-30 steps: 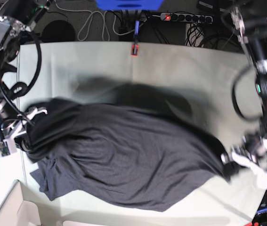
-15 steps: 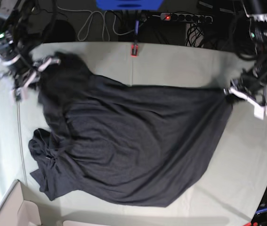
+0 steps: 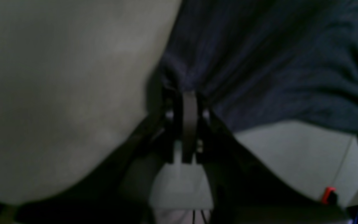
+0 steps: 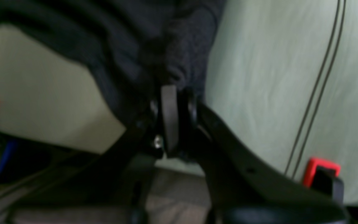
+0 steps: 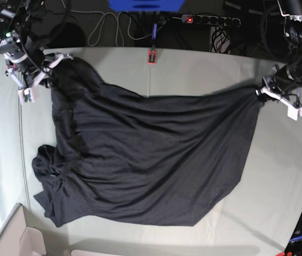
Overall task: Layout the t-shirt on the table in an organized manner, then fold the t-shirt properly
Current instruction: 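Lower the shirt onto the table with both grippers, pulling it taut, then release the shirt and grasp its side edge with the left gripper, pulling outward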
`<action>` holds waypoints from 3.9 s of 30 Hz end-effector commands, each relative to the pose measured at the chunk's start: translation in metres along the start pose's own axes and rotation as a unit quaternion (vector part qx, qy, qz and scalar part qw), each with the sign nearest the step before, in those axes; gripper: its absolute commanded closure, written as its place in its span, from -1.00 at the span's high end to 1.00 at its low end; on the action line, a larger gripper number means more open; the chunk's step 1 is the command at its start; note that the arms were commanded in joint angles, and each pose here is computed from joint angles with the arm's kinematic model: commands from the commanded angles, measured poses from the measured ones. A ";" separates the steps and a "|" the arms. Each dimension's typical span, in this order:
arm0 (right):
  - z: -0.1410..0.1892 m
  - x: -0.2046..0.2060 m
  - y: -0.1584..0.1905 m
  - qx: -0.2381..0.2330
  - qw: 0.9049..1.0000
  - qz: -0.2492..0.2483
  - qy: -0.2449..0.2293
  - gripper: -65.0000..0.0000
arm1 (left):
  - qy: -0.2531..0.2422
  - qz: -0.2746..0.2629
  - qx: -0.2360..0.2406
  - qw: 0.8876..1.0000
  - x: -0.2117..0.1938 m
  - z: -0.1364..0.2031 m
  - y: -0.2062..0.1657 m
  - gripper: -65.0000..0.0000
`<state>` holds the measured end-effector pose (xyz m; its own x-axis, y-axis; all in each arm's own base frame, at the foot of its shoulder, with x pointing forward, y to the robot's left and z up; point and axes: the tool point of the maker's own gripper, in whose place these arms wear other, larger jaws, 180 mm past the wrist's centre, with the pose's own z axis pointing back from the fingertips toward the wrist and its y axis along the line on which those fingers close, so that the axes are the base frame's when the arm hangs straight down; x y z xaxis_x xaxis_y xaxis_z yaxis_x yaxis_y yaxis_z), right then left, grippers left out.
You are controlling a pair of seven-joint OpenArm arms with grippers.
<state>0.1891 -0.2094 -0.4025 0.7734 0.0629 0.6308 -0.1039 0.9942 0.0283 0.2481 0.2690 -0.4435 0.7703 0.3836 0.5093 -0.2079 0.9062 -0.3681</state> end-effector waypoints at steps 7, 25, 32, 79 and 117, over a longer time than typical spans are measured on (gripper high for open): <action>0.044 0.027 -0.061 -0.103 0.993 -0.001 -0.050 -0.97 | -0.120 -0.005 0.038 0.992 0.072 0.056 0.028 -1.00; 0.023 -0.041 -0.059 -0.071 0.996 -0.044 0.034 -0.95 | -0.064 0.037 0.075 0.994 0.018 0.056 0.067 -0.99; 0.023 -0.042 -0.059 -0.069 0.996 -0.042 0.036 -0.42 | -0.033 0.030 0.065 0.997 0.001 0.044 0.059 -0.36; 0.068 -0.027 -0.147 -0.200 0.974 -0.106 -0.018 -0.21 | -0.174 -0.203 0.038 0.963 0.191 -0.126 -0.096 0.00; 0.070 -0.027 -0.151 -0.203 0.974 -0.100 -0.014 -0.21 | -0.205 -0.115 0.096 0.967 0.200 -0.092 -0.010 -1.00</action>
<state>0.1350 -0.3633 -0.3796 0.7526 -0.1579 0.6393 0.3143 0.9392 -0.1381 0.4417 0.3054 -0.4380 0.5788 0.1822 0.7948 -0.1879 0.9783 -0.0875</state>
